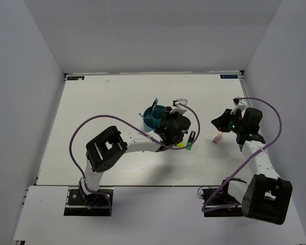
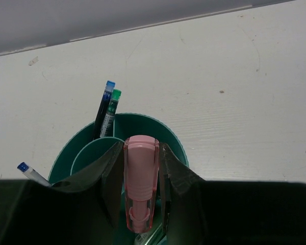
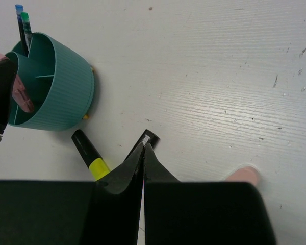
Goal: Sort the stationery into containers
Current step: Place the stationery in the storage box.
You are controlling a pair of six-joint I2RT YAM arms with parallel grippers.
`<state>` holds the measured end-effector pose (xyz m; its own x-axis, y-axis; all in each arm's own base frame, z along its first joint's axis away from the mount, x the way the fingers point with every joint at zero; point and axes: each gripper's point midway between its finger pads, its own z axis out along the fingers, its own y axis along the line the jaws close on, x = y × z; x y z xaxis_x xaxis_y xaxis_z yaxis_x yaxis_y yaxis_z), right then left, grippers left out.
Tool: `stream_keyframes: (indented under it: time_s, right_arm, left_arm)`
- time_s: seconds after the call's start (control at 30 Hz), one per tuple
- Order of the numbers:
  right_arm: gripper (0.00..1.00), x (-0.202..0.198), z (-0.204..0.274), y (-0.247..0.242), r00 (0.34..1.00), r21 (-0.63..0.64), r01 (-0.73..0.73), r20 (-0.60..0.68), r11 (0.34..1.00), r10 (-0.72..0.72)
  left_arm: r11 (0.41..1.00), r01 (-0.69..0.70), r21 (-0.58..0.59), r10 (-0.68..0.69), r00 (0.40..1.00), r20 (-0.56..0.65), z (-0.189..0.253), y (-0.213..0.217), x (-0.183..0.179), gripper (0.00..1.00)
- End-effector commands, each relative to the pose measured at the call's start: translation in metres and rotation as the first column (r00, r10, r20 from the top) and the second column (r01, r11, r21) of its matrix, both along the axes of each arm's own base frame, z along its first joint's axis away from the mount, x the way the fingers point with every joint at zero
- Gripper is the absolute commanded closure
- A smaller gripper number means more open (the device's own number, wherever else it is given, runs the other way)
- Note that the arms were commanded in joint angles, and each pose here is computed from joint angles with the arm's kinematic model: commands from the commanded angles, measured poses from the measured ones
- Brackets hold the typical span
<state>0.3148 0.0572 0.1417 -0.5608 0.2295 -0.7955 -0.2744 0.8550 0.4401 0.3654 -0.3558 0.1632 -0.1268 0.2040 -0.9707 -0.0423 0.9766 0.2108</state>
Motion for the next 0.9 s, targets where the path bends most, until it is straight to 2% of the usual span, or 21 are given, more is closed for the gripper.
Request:
stream_keyframes:
  time_s: [0.0, 0.17, 0.3, 0.33, 0.4, 0.43, 0.53, 0.7, 0.73, 0.8, 0.87]
  right_arm:
    - [1.0, 0.005, 0.016, 0.001, 0.999, 0.027, -0.018, 0.047, 0.999, 0.017]
    - [1.0, 0.004, 0.018, 0.0, 0.998, 0.039, -0.026, 0.052, 0.999, 0.024]
    - [1.0, 0.004, 0.018, -0.002, 0.999, 0.046, -0.021, 0.048, 0.999, 0.019]
    - [1.0, 0.004, 0.018, -0.002, 0.999, 0.048, -0.02, 0.046, 0.999, 0.018]
    - [1.0, 0.004, 0.018, -0.003, 0.999, 0.053, -0.017, 0.044, 0.998, 0.014]
    - [1.0, 0.004, 0.019, -0.003, 0.999, 0.058, -0.016, 0.043, 0.998, 0.014]
    - [1.0, 0.004, 0.019, -0.004, 0.999, 0.06, -0.014, 0.042, 0.998, 0.011]
    - [1.0, 0.003, 0.02, -0.006, 0.999, 0.066, -0.011, 0.038, 0.998, 0.008]
    - [0.98, 0.003, 0.02, -0.006, 0.999, 0.063, -0.01, 0.039, 0.998, 0.008]
    - [0.88, 0.003, 0.021, -0.008, 0.999, 0.048, -0.013, 0.044, 0.999, 0.011]
    - [0.71, 0.0, 0.019, -0.01, 1.0, 0.048, -0.008, 0.023, 0.999, 0.006]
  left_arm:
    - [1.0, -0.028, -0.003, 0.028, 1.0, -0.012, -0.007, 0.007, 0.001, 0.99]
    - [0.999, -0.032, -0.019, 0.032, 0.999, -0.032, -0.014, 0.008, -0.001, 0.99]
    - [1.0, -0.024, -0.01, 0.024, 0.999, -0.039, -0.016, 0.009, -0.006, 0.82]
    - [1.0, -0.02, -0.013, 0.019, 0.999, -0.039, -0.015, 0.008, -0.008, 0.73]
    - [1.0, -0.016, -0.012, 0.015, 0.999, -0.04, -0.015, 0.008, -0.01, 0.63]
    - [1.0, -0.01, -0.012, 0.009, 0.999, -0.042, -0.014, 0.007, -0.012, 0.53]
    - [1.0, -0.002, -0.026, 0.001, 0.999, -0.039, -0.011, 0.005, -0.013, 0.4]
    - [0.999, 0.01, -0.042, -0.012, 0.999, -0.034, -0.004, 0.001, -0.017, 0.34]
    - [0.999, 0.013, -0.045, -0.015, 0.999, -0.033, -0.004, 0.001, -0.017, 0.34]
    - [0.998, 0.029, -0.059, -0.031, 0.999, -0.026, 0.005, -0.002, -0.021, 0.34]
    - [0.996, 0.043, -0.076, -0.044, 0.999, -0.014, 0.016, -0.006, -0.024, 0.34]
